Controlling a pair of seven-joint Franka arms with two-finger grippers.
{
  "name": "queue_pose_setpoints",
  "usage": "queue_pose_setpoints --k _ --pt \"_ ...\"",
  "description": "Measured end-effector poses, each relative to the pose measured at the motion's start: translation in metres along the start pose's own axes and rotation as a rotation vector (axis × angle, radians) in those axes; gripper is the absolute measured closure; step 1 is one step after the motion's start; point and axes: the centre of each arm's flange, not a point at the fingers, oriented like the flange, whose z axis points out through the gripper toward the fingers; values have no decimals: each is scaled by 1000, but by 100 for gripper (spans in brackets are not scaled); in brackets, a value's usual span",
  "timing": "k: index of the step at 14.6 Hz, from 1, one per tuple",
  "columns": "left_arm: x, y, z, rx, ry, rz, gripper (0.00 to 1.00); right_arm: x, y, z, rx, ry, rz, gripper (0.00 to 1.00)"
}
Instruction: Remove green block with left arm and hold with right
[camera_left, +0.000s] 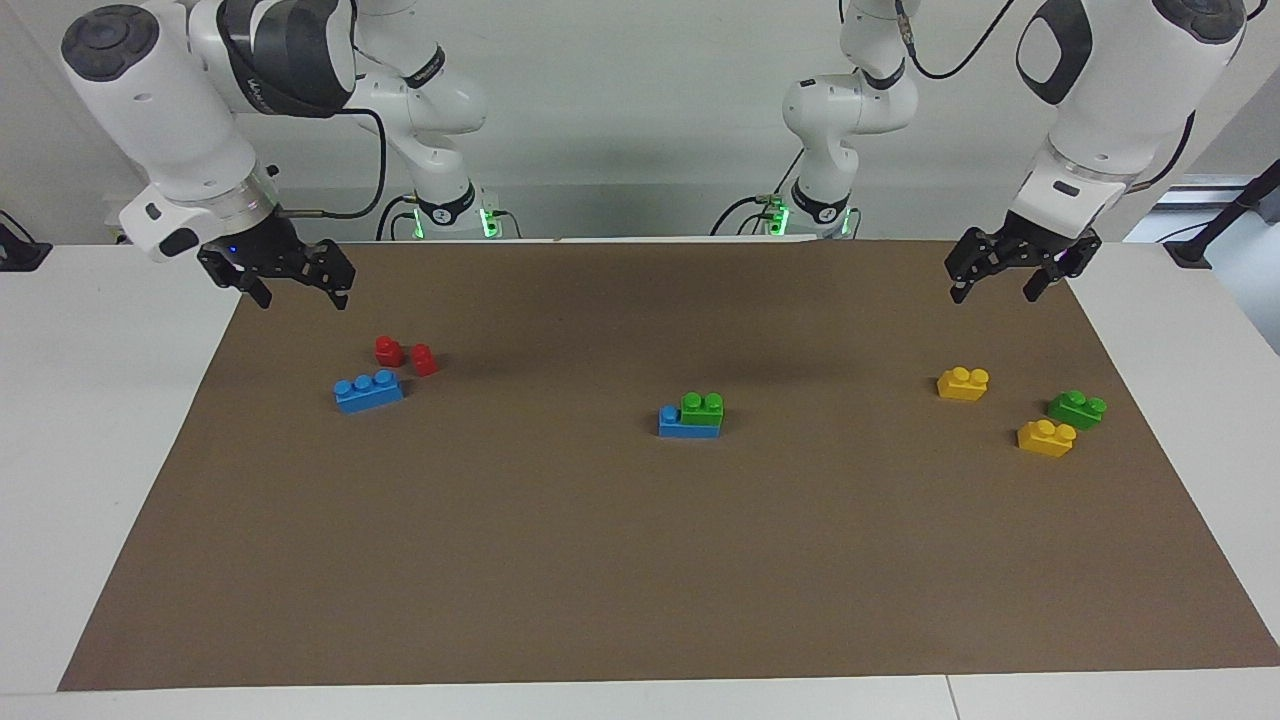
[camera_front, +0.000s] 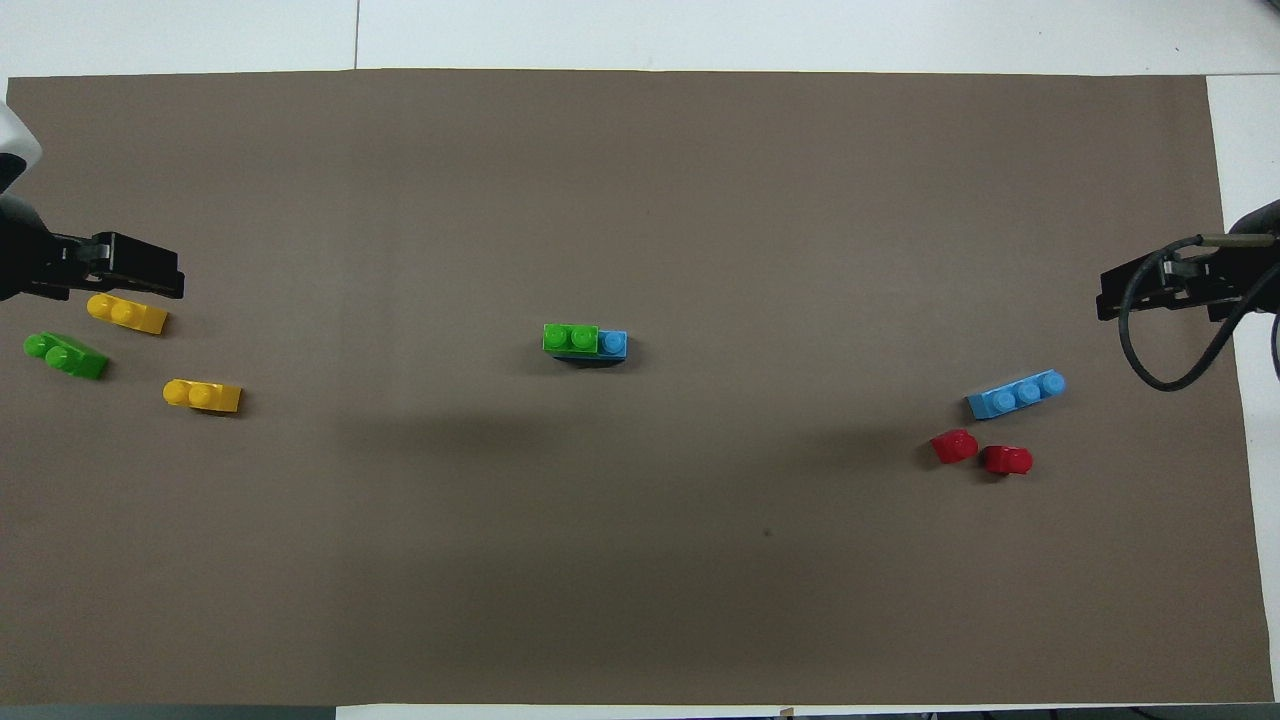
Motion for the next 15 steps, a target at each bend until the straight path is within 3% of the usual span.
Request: queue_pose_setpoints --k 15 --pt "-2 3 2 0 -19 4 0 0 -2 0 0 0 6 0"
